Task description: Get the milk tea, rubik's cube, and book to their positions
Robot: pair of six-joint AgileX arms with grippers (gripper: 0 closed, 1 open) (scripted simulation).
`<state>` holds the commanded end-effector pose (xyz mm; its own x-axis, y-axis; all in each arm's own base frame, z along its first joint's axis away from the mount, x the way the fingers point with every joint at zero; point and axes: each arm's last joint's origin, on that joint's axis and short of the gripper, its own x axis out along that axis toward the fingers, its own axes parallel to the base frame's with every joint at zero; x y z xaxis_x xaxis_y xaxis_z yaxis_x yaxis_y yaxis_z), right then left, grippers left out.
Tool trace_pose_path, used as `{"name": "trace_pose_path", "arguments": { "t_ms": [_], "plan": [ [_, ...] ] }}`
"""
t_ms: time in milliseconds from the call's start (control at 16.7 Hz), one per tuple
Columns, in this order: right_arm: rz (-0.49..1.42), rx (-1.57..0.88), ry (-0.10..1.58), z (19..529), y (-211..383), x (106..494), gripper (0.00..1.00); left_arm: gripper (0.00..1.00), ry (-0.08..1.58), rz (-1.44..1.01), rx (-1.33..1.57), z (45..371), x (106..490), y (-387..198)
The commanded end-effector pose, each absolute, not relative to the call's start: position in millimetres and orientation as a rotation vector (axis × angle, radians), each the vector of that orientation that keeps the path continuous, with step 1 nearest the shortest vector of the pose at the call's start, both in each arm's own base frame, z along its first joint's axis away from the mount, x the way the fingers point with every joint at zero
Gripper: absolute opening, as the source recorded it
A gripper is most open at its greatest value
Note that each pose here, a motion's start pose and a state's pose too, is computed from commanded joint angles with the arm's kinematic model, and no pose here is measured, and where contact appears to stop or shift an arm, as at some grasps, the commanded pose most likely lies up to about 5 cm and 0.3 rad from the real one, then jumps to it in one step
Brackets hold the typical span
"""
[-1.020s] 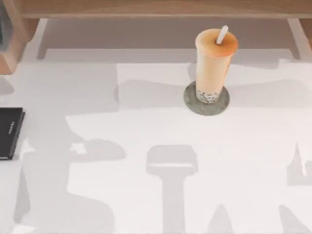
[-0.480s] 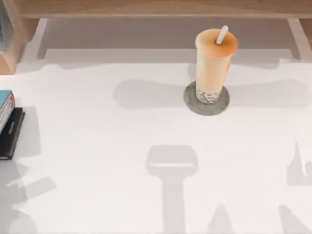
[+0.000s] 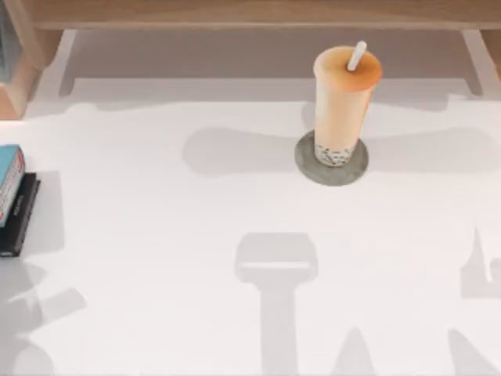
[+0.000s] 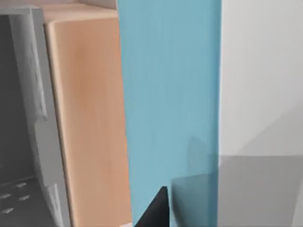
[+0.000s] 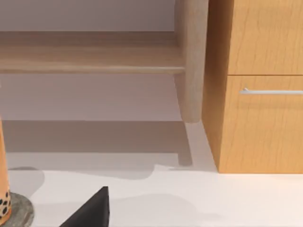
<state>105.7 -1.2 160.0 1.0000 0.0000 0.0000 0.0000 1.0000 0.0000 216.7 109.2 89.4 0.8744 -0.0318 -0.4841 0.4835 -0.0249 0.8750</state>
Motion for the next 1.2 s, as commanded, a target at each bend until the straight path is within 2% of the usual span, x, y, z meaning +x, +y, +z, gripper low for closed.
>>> {"name": "trace_pose_path", "arguments": {
  "t_ms": [360,1140,1200],
  "plan": [
    [0.0,0.0,0.0,160.0,-1.2,105.7,1.0,0.0,0.379,-0.436,1.538,84.9,217.7,108.7],
    [0.0,0.0,0.0,160.0,-1.2,105.7,1.0,0.98,0.379,-0.436,1.538,84.9,217.7,108.7],
    [0.0,0.0,0.0,160.0,-1.2,105.7,1.0,1.0,0.379,-0.436,1.538,84.9,217.7,108.7]
  ]
}}
